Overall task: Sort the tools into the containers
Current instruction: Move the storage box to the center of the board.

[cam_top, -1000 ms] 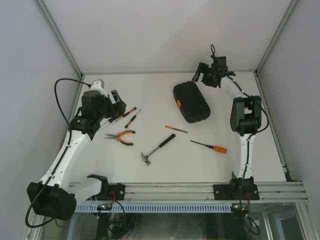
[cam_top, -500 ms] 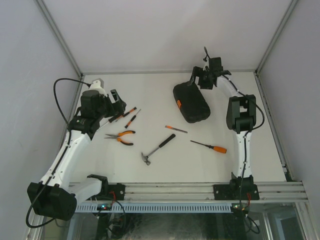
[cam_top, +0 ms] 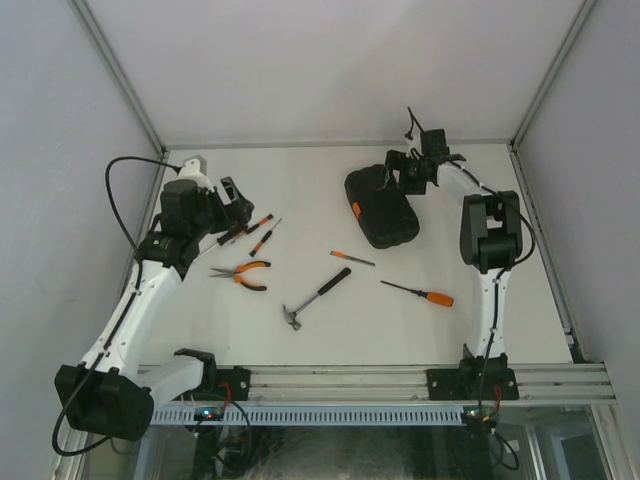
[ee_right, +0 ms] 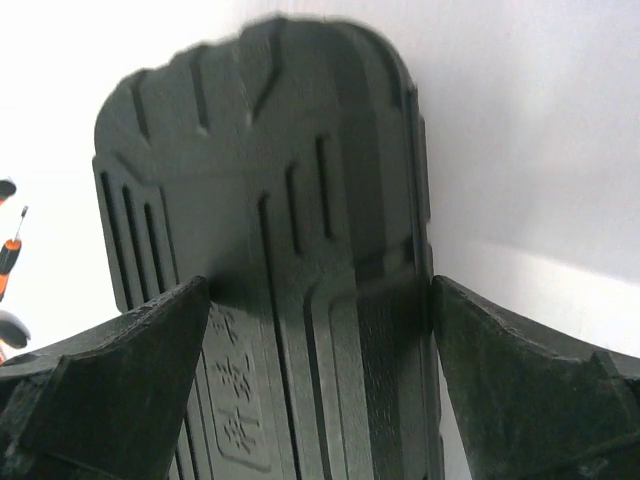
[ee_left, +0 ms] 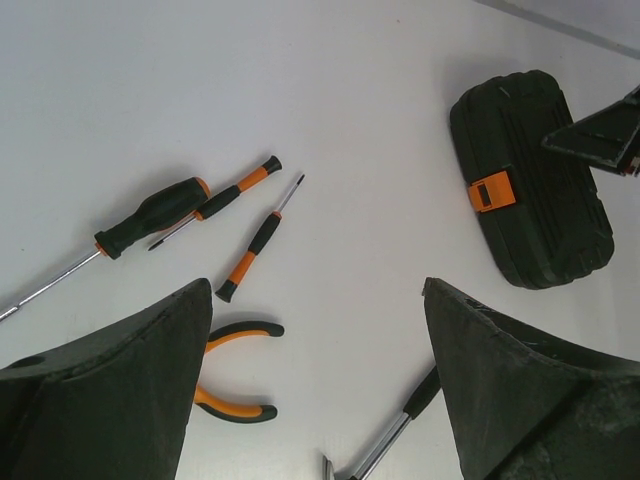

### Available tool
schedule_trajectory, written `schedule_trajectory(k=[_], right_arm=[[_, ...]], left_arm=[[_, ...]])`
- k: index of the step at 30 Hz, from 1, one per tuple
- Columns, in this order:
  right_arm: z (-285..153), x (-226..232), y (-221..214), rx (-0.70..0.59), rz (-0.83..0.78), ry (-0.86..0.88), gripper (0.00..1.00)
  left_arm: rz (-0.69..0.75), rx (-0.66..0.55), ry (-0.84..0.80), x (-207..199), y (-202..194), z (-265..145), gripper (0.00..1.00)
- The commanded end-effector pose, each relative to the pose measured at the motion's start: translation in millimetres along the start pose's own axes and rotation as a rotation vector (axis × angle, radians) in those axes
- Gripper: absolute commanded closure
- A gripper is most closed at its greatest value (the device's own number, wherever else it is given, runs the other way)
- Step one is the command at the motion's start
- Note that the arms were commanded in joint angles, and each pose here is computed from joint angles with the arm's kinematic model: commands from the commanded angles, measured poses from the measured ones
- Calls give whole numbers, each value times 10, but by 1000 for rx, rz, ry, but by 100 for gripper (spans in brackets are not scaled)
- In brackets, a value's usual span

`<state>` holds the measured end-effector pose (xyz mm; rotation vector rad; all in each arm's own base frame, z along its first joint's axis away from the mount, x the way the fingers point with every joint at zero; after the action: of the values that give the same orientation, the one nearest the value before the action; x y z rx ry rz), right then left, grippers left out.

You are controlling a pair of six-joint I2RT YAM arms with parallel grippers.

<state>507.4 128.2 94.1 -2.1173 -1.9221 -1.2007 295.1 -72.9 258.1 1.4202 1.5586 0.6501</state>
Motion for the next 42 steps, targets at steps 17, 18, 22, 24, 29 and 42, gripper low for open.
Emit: schedule_trajectory(k=[17,18,22,24,29,42], right_arm=[[-312,77,-208,22,-10,121,17],[-291,90,-240,30,-14,120,17],[-226,162,-395,64,-40,97,18],[-188,193,-483,75,-42,84,18],[-124,253,-695,83,-38,15,21],[-171,173,-1072,61,160,-96,25]], left_arm=[[-59,-10,-38,-11,0,60,10],[-64,-8,-38,-14,4,65,10],[-105,25,-58,-49,-27,111,10],[-124,45,-69,-66,-53,145,10],[-148,49,-57,-64,-47,126,2],[-247,-67,-158,-136,34,69,10]])
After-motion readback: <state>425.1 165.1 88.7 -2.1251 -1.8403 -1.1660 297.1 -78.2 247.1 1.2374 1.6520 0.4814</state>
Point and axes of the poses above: each gripper's point midway between its finger pads, its own z axis out along the fingers, its own x axis along the line the jaws close on, y = z × x, the point moved 5 cm from there along -z, back along the fingers, and after that the axes turned 8 degrees about z, right-handed, at the moved point
